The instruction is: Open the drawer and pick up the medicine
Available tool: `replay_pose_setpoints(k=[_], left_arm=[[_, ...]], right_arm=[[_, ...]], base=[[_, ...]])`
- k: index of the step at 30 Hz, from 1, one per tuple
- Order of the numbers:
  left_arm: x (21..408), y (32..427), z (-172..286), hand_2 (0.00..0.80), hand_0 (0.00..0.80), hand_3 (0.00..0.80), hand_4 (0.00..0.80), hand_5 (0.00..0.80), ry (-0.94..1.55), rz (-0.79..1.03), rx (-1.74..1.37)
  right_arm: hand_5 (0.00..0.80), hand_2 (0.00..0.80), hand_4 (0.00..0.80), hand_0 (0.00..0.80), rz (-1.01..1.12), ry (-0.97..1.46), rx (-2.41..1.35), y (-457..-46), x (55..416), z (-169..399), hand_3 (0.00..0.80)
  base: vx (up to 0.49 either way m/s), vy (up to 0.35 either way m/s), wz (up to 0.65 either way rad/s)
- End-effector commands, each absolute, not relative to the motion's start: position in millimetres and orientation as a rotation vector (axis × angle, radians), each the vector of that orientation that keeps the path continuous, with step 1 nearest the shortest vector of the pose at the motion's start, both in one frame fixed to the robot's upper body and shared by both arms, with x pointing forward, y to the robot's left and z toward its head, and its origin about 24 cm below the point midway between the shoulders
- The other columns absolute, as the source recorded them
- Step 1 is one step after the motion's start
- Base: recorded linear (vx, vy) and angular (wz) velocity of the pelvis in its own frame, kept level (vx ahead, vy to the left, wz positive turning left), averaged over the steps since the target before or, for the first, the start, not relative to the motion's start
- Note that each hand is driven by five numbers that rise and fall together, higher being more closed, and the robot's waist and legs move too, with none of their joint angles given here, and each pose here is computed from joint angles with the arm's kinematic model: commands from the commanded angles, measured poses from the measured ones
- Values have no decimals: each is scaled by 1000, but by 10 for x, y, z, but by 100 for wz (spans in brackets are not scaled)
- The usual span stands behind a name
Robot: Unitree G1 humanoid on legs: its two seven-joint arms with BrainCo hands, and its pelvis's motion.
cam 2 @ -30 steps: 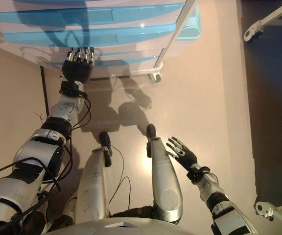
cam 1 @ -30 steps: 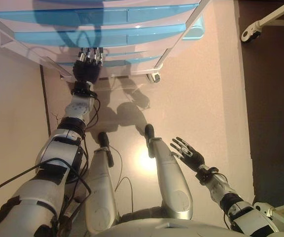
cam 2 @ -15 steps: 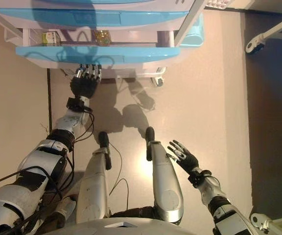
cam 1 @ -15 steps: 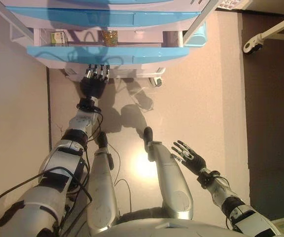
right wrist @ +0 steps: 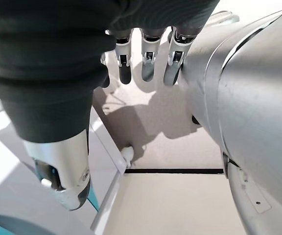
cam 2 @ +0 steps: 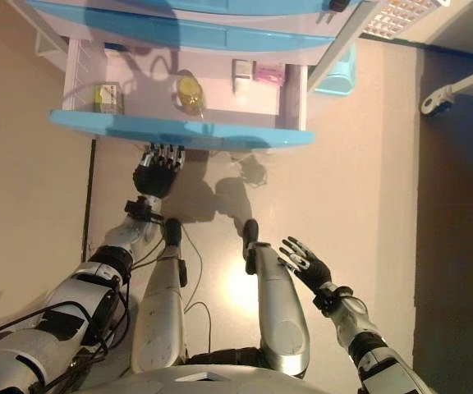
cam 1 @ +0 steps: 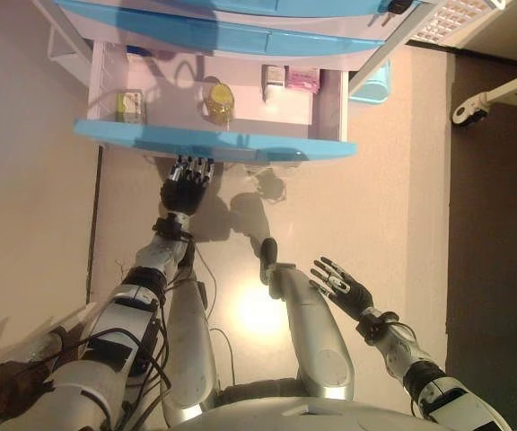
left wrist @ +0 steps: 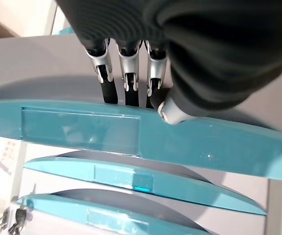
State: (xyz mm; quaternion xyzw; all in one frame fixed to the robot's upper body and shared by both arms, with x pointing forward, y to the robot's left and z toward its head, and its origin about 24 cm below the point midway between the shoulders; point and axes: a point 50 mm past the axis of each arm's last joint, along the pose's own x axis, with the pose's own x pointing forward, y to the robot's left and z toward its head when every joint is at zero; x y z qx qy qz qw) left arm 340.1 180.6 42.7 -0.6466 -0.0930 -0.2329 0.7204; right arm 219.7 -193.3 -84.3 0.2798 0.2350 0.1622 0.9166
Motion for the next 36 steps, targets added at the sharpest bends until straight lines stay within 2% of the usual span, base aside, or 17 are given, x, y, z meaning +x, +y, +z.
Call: replay_pose_setpoints(k=[1, 13, 30, 31, 32, 36], left_arm=[[3210, 2109, 278, 800, 800, 800, 800, 800, -324, -453, -1448], [2645, 1973, -380, 800, 800, 800, 800, 800, -169, -343, -1534], [2137, 2228, -816, 800, 800, 800, 800, 800, 2, -35, -1584], [2118, 2237, -835, 493, 493, 493, 493, 493, 16, -17, -1586], [2092, 2251, -857, 0, 0, 0, 0, 0, 36, 1, -1582], [2003, 2302, -932, 0, 0, 0, 0, 0, 95, 75, -1588]], right_arm=[[0, 0, 0, 0, 368, 518, 603, -1785, 1998, -928, 0], [0, 0, 0, 0, 336, 506, 596, -1807, 2015, -932, 0], [0, 0, 0, 0, 283, 500, 607, -1907, 1941, -975, 0], [0, 0, 0, 0, 281, 500, 606, -1914, 1934, -977, 0], [0, 0, 0, 0, 278, 500, 605, -1935, 1925, -982, 0], [0, 0, 0, 0, 268, 502, 599, -1996, 1908, -990, 0]], base=[[-12, -47, 16], [-20, -35, 13], [1, -23, 21], [12, 25, 12], [16, 34, 10], [12, 45, 9]])
